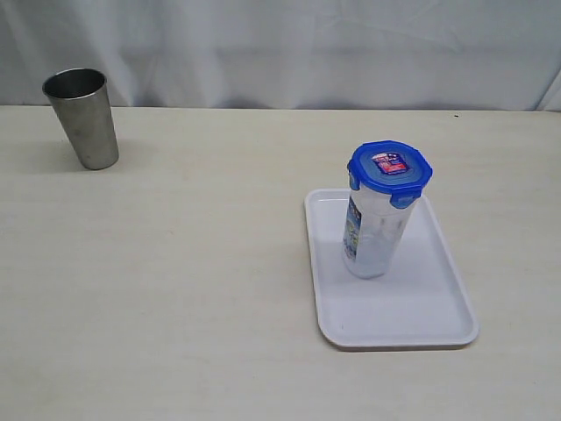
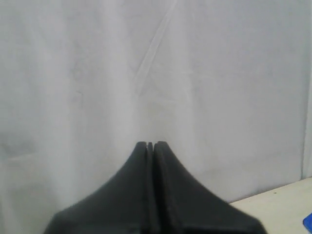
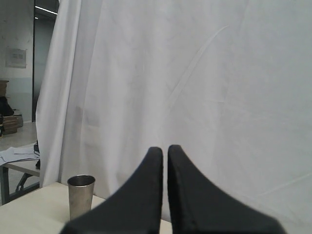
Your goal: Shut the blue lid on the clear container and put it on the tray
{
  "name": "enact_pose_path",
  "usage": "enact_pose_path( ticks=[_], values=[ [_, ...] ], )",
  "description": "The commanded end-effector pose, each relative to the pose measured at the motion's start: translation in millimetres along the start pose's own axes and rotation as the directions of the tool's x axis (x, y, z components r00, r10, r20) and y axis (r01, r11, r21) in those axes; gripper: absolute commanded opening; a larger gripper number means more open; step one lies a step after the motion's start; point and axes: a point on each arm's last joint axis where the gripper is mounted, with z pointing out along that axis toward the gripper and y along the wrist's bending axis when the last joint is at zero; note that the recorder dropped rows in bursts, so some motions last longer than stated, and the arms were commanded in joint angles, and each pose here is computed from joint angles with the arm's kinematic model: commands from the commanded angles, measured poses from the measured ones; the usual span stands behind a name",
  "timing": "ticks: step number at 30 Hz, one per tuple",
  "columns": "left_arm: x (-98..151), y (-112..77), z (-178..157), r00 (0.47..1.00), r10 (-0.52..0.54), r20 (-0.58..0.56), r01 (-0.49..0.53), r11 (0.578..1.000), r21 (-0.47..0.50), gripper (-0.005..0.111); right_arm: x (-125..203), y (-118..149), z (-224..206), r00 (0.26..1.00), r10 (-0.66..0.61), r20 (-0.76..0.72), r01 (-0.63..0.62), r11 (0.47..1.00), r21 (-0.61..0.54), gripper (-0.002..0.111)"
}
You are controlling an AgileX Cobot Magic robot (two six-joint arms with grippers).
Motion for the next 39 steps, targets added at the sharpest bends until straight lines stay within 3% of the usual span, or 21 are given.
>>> enact_pose_path(
  ticks=[1, 9, 14, 27, 32, 34, 39],
  values=[
    [1.2, 4.7, -22.6, 0.999, 0.041, 0.01, -0.04, 0.997, -0.063, 0.0, 1.5, 0.4, -0.4, 1.0, 0.003, -0.004, -0.003, 1.0, -0.004, 0.004],
    [2.1, 8.1, -68.7, 0.993, -0.026, 0.111, 0.053, 0.969, -0.243, 0.0, 1.5, 0.4, -0.4, 1.0, 0.003, -0.004, -0.003, 1.0, -0.004, 0.004],
    [16.0, 2.2, -88.5, 0.988, -0.006, 0.157, 0.046, 0.966, -0.253, 0.0, 1.5, 0.4, -0.4, 1.0, 0.003, -0.004, -0.003, 1.0, -0.004, 0.004],
    [99.4, 1.6, -74.7, 0.999, -0.005, -0.052, -0.009, 0.967, -0.256, 0.0, 1.5, 0.4, -0.5, 1.0, 0.001, -0.004, -0.001, 1.0, -0.004, 0.004],
    [129.9, 0.0, -74.3, 0.989, 0.045, -0.14, -0.079, 0.967, -0.244, 0.0, 1.5, 0.4, -0.5, 1.0, 0.001, -0.004, -0.001, 1.0, -0.004, 0.004],
    [133.5, -0.3, -74.3, 0.99, 0.048, -0.136, -0.081, 0.966, -0.244, 0.0, 1.5, 0.4, -0.5, 1.0, 0.001, -0.004, -0.001, 1.0, -0.004, 0.004],
    [147.0, -1.2, -76.8, 0.96, 0.011, -0.279, -0.078, 0.97, -0.229, 0.0, 1.5, 0.4, -0.5, 1.0, 0.001, -0.004, -0.001, 1.0, -0.004, 0.004]
  ],
)
